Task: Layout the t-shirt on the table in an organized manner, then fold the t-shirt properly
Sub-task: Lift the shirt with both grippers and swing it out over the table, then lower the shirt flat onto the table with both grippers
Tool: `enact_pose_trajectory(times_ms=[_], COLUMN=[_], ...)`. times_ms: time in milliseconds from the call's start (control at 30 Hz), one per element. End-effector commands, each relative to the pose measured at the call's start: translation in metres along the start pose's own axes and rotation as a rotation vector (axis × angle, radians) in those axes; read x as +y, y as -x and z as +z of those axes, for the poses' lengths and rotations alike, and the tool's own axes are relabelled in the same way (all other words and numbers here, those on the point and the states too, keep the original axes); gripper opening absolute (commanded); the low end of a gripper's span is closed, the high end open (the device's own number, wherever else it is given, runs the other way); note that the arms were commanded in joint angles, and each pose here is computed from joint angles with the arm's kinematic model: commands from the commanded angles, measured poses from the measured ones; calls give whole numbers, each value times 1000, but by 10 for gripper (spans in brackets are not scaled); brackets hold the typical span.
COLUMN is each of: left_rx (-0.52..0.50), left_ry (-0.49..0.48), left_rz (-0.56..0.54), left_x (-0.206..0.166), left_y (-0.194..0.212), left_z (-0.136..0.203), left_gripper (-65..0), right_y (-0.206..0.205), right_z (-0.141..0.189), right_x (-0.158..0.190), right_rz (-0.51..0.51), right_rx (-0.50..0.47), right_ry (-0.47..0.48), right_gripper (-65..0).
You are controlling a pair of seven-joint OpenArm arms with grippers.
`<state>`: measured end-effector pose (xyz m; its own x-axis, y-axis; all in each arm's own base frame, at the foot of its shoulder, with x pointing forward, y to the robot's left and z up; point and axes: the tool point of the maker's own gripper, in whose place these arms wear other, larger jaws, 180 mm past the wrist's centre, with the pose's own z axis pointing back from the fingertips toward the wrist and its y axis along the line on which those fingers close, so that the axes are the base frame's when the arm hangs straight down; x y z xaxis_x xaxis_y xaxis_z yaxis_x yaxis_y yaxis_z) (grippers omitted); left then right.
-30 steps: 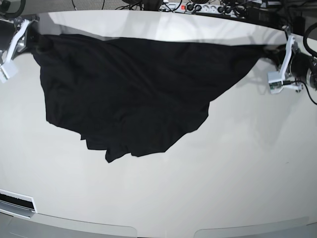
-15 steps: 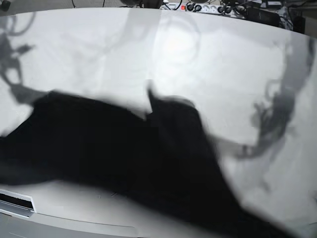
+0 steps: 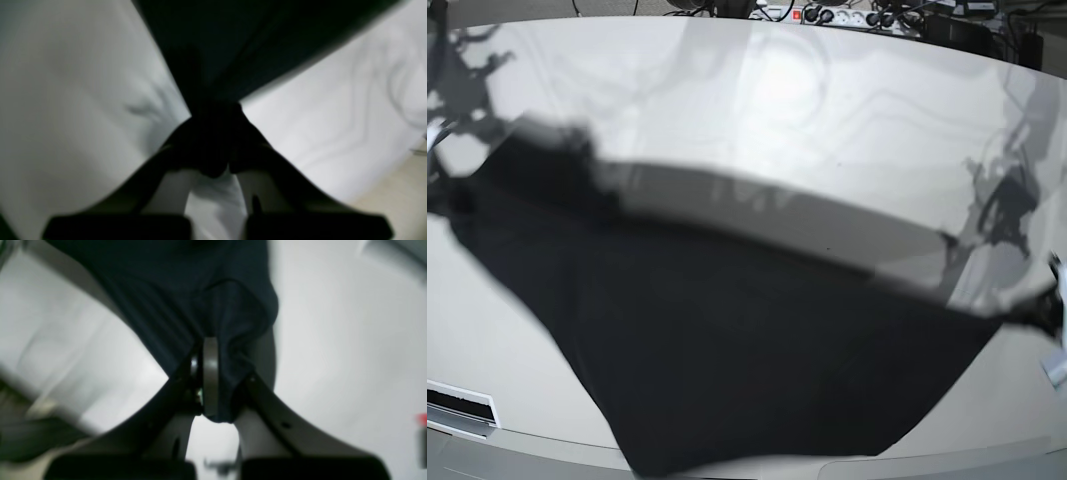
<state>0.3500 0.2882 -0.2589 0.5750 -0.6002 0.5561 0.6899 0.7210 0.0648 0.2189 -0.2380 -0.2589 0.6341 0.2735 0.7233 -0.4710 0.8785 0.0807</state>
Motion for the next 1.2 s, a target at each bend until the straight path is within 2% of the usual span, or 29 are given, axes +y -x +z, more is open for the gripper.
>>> enact_pose_trajectory(times_ms=[0,100,267,500,567,733,800,1033,1167], left_rx=[-13,8,47,-3,5,102,56,98,148], left_ry=[-17,20,32,83,109,277,342,364,394], left_rz=[23,115,201,260,272,322,352,375,405], left_x=[9,5,8,2,-3,-35,-47,-58,-74], left_y=[2,25,51,45,46,60,53,71,93], left_z=[7,-11,-19,-20,-20,-14,-13,-17,-22], left_gripper=[-650,-650,-650,-650,-650,-650,-650,-650,-650], right_y=[-9,-1,13,31,37,57,59,67,85], right_z=[-1,-17,-29,-39,-40,-36,-35,-32,-26], right_x=[-2,0,13,13,10,7,7,10,30], right_rz=[2,-25,-29,7,-10,-68,-73,-82,-91], right_rx=[-36,-28,16,107,141,260,266,292,337], right_ry=[-12,-70,-126,-91,-70,-44,-45,-58,-146], right_gripper=[-650,-650,-650,-650,-650,-650,-650,-650,-650])
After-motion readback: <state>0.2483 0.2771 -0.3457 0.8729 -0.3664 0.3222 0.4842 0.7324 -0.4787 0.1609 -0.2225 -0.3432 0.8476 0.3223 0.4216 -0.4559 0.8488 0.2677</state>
